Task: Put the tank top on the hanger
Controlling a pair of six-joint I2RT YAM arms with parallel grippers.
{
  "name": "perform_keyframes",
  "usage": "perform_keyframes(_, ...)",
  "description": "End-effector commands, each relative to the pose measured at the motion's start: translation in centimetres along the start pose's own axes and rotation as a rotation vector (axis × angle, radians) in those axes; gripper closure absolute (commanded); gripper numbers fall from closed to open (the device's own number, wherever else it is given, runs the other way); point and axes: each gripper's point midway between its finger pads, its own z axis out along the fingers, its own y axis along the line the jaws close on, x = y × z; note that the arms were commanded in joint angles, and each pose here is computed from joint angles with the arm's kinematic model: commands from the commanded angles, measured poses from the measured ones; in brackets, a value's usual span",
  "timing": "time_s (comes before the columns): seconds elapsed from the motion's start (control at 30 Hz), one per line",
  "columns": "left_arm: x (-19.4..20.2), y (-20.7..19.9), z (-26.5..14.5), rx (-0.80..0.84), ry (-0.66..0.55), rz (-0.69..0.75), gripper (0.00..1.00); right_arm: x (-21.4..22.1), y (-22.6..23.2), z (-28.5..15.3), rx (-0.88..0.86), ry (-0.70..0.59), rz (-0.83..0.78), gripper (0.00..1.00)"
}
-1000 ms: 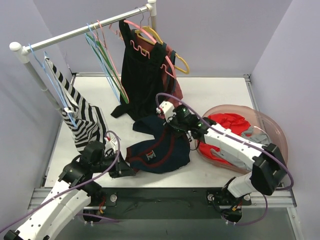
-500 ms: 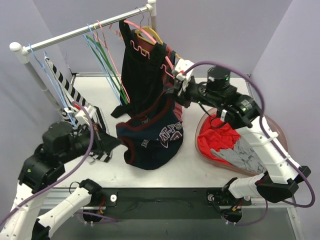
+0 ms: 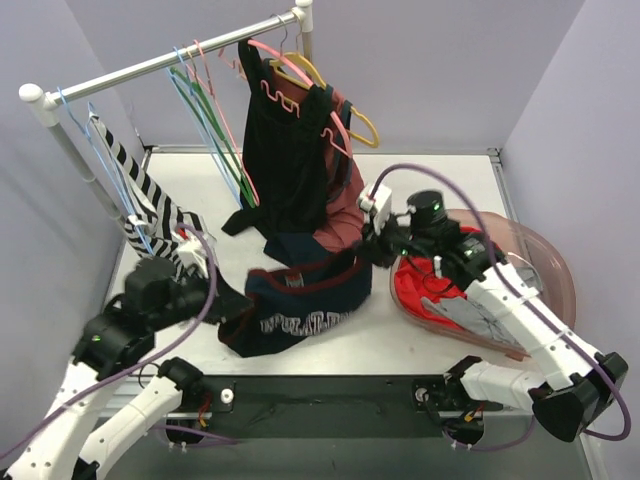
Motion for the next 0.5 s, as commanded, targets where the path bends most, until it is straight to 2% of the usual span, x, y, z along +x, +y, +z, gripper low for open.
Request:
perform_keyframes(0.0,4.9,2.5,4.5,0.052,0.079,-0.162,1.00,7.1,-0.7,1.9,0.052,0.093,0.107,0.94)
perform_keyframes(0.03,5.6,3.2,4.9,0.035,0.086,-0.183,1.00,7.7,-1.3,1.8,0.074,0.096,0.121,0.83)
perform_keyframes(0.07,6.3,4.0,5.4,0.011,0.097,-0.207,0.98,8.0,-1.6,1.8,0.082,0.097,0.132,0.77)
perform_keyframes(0.1,7.1,4.9,5.8,-0.014,0.111,-0.219,0.82,8.3,-1.6,1.6,0.084,0.099,0.143,0.70)
perform_keyframes(0.17,7.3,6.0,5.6,-0.086,0.107,-0.227,0.68,7.8,-1.8,1.0,0.092,0.088,0.141,0.52)
perform_keyframes(0.2,7.1,6.4,5.3,-0.109,0.097,-0.216,0.62,7.3,-1.6,0.8,0.082,0.074,0.136,0.50)
perform_keyframes(0.23,5.9,6.0,4.7,-0.114,0.064,-0.180,0.49,6.3,-1.6,0.5,0.080,0.053,0.129,0.42)
perform_keyframes(0.27,5.9,6.3,4.2,-0.139,0.064,-0.162,0.46,5.8,-1.4,0.3,0.069,0.045,0.132,0.38)
perform_keyframes(0.3,5.1,6.8,3.8,-0.175,0.032,-0.140,0.40,5.2,-1.2,0.3,0.059,0.034,0.141,0.34)
perform_keyframes(0.33,4.0,6.4,3.1,-0.184,0.002,-0.114,0.27,3.8,-0.8,0.2,0.031,0.002,0.154,0.31)
perform_keyframes(0.37,3.8,6.7,2.5,-0.213,-0.007,-0.108,0.23,3.0,-0.5,0.2,0.014,-0.014,0.167,0.30)
perform_keyframes(0.47,2.2,6.6,1.3,-0.253,-0.048,-0.085,0.21,-1.0,0.5,0.3,-0.047,-0.081,0.187,0.28)
